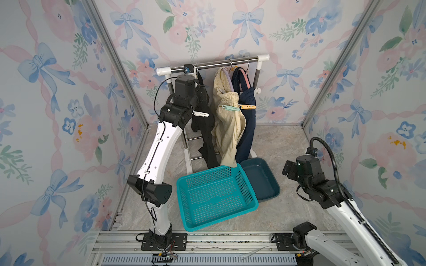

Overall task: Remove the clothespins securing shorts to the hanger
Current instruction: Pick up the hanger from the clothesline.

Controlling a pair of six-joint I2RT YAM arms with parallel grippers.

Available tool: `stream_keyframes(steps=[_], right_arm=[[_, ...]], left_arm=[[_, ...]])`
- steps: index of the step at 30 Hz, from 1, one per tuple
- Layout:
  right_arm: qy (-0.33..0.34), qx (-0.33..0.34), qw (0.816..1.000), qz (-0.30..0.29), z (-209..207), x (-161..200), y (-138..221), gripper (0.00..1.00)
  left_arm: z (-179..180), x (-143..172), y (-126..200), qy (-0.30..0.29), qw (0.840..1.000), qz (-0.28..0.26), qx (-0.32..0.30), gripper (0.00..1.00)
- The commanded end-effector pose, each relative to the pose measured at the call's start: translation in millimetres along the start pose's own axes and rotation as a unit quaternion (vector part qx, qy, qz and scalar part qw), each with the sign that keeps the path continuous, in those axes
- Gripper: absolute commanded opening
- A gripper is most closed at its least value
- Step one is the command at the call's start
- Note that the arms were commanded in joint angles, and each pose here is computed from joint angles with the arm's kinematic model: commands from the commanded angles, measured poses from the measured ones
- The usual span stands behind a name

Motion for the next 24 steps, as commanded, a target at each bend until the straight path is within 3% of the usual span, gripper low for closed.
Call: stream_keyframes(steps=[1,3,7,11,13,16,24], right_arm=[[-0.008,-0.011,1.000,-0.010,6,-6,3,0.97],[-0.007,-0.012,1.000,-0.009,8,-6,2,0.96],[-0.005,-0.011,1.000,-0.004,10,-5,-1,0.96],[-0.003,-0.010,1.000,0.000,9,-2,-2,0.97],[-0.003,-0.010,1.000,-0.001,8,-2,-1,0.97],[-0.001,-0.008,1.000,-0.002,7,-2,0,0.97],[-0.004,-0.015,1.000,-0.009,8,-6,3,0.97]], left_arm=[[6,12,-12,-0.014,1.000,0.024,-0.012,0.47],[7,14,-15,-0.013,0.999,0.027,-0.015,0.47],[9,19,-21,-0.004,0.999,0.035,-0.014,0.63],[10,23,-28,0.010,0.999,0.040,-0.011,0.62],[11,24,-29,0.013,0.999,0.042,-0.010,0.57],[12,24,-30,0.018,0.999,0.042,-0.012,0.40],[17,12,-17,0.027,0.999,0.027,-0.016,0.15]])
Point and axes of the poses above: each gripper's point midway between its finger pads, its own y axis back along the fingers, its own z axis along the line the jaws close on, x = y × z, the point moved 8 cm from there along y, back along the fingers, and after that the axes turned 4 degrees about -y, right-handed, at the moved point
